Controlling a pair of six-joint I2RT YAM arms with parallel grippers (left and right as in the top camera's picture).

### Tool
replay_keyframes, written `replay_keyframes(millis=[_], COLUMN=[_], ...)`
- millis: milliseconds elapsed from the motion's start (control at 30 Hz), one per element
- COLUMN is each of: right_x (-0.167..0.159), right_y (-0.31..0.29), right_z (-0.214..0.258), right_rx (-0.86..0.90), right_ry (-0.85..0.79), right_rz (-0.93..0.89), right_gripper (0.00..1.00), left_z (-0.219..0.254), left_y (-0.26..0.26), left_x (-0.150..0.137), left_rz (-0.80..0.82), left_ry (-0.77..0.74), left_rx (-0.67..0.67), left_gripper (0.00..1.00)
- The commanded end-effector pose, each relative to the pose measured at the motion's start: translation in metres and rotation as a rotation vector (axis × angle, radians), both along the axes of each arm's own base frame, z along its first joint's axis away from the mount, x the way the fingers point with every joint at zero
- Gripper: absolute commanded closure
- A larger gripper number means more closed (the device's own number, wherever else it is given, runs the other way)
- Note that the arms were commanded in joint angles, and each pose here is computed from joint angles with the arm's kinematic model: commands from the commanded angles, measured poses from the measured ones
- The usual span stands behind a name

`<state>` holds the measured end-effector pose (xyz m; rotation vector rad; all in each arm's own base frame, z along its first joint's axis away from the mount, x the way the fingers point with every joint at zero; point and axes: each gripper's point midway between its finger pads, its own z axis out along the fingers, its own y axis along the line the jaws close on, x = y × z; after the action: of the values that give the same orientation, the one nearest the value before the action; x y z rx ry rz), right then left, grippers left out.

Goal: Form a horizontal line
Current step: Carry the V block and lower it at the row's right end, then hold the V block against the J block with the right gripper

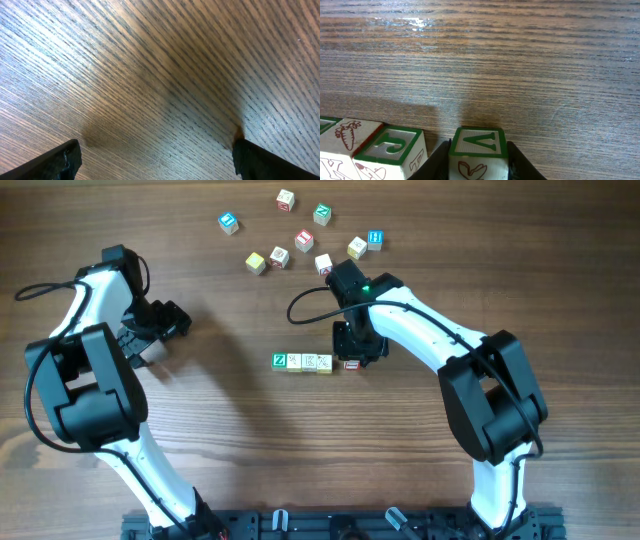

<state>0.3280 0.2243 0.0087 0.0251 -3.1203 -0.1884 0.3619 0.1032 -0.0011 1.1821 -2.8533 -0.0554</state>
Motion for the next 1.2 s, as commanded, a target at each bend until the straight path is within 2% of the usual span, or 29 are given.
replay_keyframes(millis=[0,233,267,633,933,1167], right_x=[-0.003,-0.003,-0.003,-0.002,-0.001,0.010], right_y=[-0.003,-0.003,-0.003,-0.002,-0.002,0.005], right_z=[-0.002,-0.002,-0.002,-0.002,-0.002,-0.001], right_rx=[-0.009,-0.008,-0.008,-0.006,-0.003,0.023], right_ry=[0.003,0.003,0.004,-0.001,-0.006,-0.049], right_rz=[-0.014,-0.014,-0.014,-0.014,-0.014,-0.014], right_gripper=[0.79,0.78,0.71,0.67,0.50,0.44], left_z=[-0.010,-0.010,-0.010,-0.010,-0.010,-0.010], left_y=[0.006,0.006,0.006,0.006,0.006,0.006], left_x=[-0.008,-0.008,-0.008,-0.008,-0.008,-0.008], left_rz=[0.003,0.003,0.003,0.003,0.003,0.004], left_ry=[0.038,0.038,0.038,0.038,0.038,0.038], left_rx=[0.023,0.023,0.023,0.023,0.023,0.023], left_gripper=[0.00,0.00,0.00,0.00,0.00,0.00])
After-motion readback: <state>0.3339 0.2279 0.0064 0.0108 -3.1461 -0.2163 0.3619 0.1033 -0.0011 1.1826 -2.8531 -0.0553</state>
